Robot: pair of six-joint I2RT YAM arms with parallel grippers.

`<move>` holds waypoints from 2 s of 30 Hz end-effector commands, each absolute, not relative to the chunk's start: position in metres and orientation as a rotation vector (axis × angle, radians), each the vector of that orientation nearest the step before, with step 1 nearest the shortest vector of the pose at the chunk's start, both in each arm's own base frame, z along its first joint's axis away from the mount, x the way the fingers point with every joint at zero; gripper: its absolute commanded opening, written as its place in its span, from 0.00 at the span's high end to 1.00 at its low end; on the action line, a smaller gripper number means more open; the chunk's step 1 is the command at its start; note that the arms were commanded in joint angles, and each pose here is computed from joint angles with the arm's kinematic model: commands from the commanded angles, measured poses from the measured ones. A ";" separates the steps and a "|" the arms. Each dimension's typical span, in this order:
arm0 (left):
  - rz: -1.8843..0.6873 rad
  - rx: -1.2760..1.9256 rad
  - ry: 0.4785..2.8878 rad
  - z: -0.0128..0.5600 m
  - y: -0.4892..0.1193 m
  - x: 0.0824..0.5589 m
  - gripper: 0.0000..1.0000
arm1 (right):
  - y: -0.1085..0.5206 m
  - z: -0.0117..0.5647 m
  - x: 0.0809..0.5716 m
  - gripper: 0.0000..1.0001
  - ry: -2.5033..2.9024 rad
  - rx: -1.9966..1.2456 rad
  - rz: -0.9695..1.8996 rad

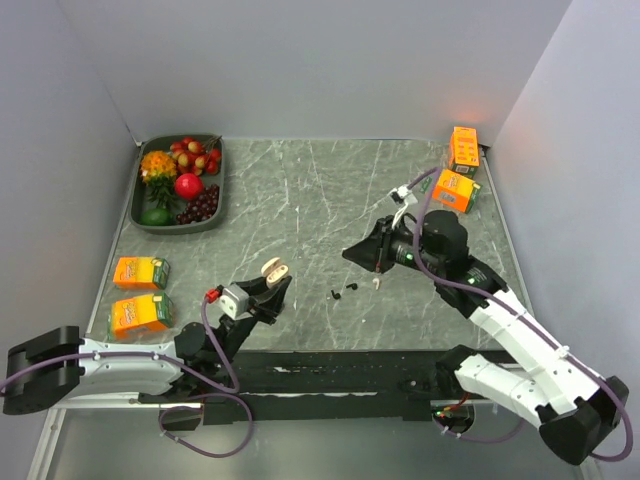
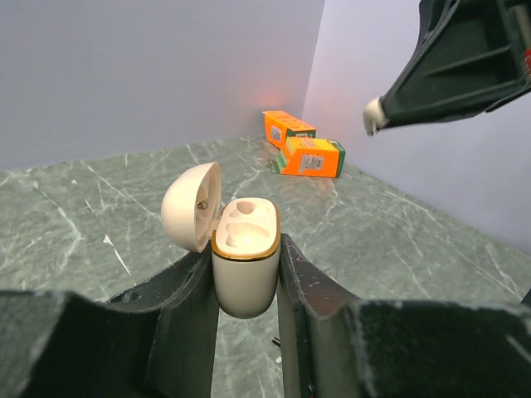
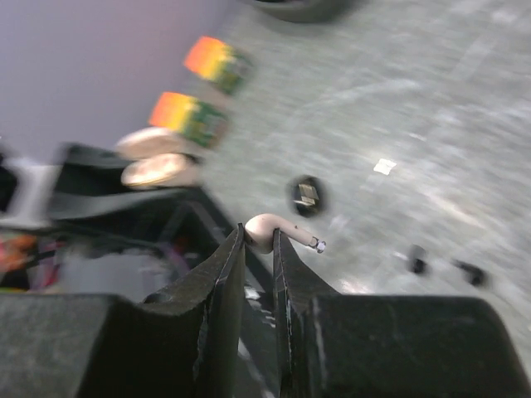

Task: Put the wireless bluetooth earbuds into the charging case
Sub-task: Pick up the earbud from the center of the board, then place the earbud in the charging case.

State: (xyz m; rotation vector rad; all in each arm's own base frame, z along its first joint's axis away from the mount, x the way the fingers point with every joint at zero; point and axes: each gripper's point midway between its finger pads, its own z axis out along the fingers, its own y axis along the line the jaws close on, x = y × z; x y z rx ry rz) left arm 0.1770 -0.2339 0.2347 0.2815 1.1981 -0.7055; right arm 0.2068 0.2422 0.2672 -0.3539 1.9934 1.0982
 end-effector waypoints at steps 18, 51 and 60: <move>-0.985 0.359 0.784 0.291 -0.227 0.139 0.99 | 0.253 0.351 0.111 1.00 1.281 -0.777 2.072; -1.112 0.596 0.461 0.382 -0.244 0.078 0.99 | 0.238 0.427 0.027 1.00 0.854 -1.041 2.060; -1.081 0.675 0.458 0.383 -0.265 0.075 0.99 | 0.258 0.420 0.026 1.00 0.885 -1.111 2.083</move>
